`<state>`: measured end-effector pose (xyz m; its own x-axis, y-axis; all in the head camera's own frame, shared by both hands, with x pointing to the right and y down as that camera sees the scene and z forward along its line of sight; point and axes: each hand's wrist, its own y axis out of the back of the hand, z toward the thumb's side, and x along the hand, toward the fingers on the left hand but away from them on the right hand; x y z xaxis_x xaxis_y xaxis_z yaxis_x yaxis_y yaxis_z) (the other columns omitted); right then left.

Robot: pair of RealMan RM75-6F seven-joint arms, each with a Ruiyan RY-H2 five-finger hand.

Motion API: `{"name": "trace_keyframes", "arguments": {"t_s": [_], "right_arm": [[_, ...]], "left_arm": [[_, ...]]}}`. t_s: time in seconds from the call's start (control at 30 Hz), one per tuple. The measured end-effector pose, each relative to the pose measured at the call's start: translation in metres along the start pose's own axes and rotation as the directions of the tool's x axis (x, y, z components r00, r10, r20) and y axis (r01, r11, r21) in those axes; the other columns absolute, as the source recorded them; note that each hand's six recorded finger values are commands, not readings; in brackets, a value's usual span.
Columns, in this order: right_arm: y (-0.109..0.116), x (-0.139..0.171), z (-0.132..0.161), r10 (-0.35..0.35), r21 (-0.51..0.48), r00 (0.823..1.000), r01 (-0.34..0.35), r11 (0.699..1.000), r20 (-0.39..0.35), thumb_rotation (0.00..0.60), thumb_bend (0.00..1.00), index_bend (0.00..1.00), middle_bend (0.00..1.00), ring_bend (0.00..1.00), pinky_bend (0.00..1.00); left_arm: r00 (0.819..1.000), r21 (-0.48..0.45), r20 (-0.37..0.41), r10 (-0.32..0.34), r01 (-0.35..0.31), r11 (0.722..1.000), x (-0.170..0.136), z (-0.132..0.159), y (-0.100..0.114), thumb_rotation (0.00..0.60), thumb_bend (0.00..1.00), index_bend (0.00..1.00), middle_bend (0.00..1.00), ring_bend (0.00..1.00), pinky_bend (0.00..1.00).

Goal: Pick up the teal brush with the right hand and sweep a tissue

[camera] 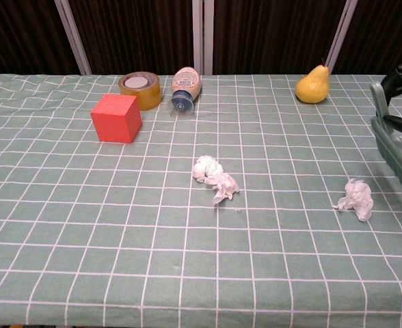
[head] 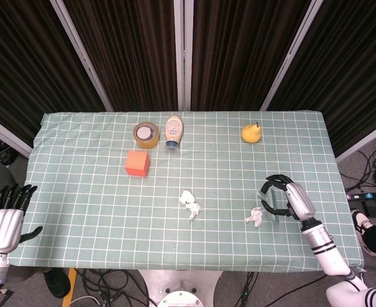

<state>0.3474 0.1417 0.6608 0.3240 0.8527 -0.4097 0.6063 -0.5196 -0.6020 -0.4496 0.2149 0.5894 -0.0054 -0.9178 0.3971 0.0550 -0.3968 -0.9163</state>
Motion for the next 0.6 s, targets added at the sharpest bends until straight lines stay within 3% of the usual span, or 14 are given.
{"name": "trace_keyframes", "arguments": {"t_s": [0.3,0.6], "right_arm": [[-0.044,-0.007,0.002,0.015,-0.064,1.0,-0.013,0.998,0.016,0.6,0.57,0.63,0.55,0.23,0.17],[-0.081,-0.051,0.029,0.062,-0.091,0.997,-0.065,0.994,-0.034,0.6,0.57,0.6,0.54,0.22,0.16]], "left_arm": [[1.0,-0.002,-0.001,0.013,-0.013,1.0,-0.001,-0.001,0.003,0.6,0.04,0.1,0.1,0.04,0.05],[1.0,-0.014,-0.01,0.019,-0.019,1.0,-0.006,-0.005,0.003,0.6,0.04,0.1,0.1,0.04,0.05]]}}
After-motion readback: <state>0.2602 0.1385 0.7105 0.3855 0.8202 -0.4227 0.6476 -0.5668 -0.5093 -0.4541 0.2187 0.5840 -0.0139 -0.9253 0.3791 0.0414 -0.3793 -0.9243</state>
